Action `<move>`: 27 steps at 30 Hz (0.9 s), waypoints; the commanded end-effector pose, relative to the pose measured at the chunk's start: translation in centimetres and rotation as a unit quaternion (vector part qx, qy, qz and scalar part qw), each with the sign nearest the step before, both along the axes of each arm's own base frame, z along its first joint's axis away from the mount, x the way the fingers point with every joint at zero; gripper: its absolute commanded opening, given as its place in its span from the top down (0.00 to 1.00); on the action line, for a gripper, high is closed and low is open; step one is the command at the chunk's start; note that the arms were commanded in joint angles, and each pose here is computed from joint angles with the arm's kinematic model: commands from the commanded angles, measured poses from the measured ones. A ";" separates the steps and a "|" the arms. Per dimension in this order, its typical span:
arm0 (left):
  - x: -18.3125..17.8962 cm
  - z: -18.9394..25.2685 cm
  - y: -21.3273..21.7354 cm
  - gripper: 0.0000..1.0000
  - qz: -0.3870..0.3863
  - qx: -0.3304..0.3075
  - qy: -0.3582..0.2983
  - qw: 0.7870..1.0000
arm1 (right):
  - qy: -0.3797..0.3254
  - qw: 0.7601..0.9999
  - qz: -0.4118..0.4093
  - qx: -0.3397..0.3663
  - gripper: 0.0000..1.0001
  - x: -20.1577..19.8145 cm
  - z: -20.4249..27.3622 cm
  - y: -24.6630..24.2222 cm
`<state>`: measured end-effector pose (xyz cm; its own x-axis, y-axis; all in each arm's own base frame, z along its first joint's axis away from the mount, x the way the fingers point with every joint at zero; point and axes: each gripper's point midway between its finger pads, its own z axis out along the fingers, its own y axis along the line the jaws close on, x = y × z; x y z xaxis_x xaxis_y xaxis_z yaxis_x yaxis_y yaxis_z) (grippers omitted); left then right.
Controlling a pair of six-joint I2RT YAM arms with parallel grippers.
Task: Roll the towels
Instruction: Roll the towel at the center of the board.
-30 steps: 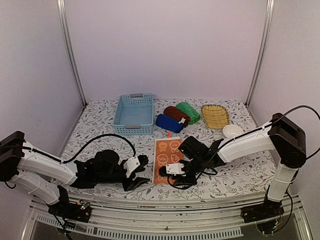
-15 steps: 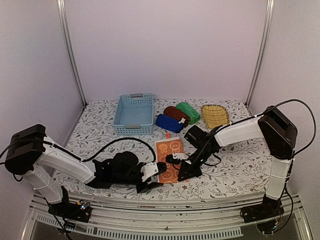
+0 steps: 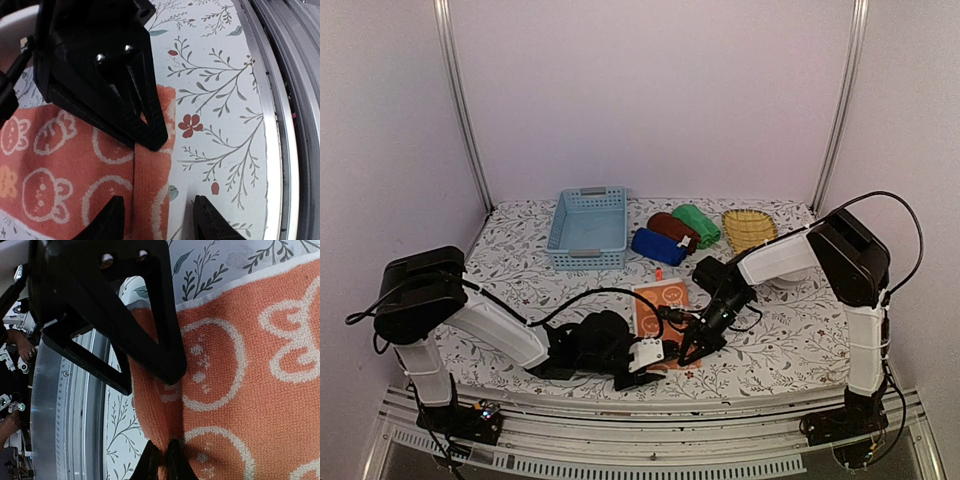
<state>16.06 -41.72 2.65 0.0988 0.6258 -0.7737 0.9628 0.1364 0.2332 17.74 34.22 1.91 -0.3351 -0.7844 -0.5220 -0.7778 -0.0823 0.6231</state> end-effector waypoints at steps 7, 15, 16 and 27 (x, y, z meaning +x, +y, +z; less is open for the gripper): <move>-0.2 0.5 -1.3 0.57 -0.008 -0.027 0.002 1.000 | 0.041 0.999 0.002 -0.011 0.91 -0.3 -0.9 -0.4; -0.9 1.2 -2.2 0.67 -0.022 -0.045 0.030 0.998 | 0.043 0.999 0.000 -0.017 0.91 -0.2 -1.1 -0.4; -0.9 0.8 -2.1 0.69 -0.021 -0.041 0.031 0.998 | 0.043 0.999 0.000 -0.017 0.91 -0.2 -1.1 -0.4; 0.2 -0.4 -1.9 0.84 0.014 -0.020 0.058 0.998 | 0.046 0.999 -0.002 -0.015 0.90 -0.3 -0.8 -0.4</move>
<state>15.66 -43.46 2.97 0.0433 0.5794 -0.8139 0.9792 0.1368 0.1495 17.46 34.16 1.83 -0.3790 -0.7861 -0.4883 -0.7237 -0.0770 0.6858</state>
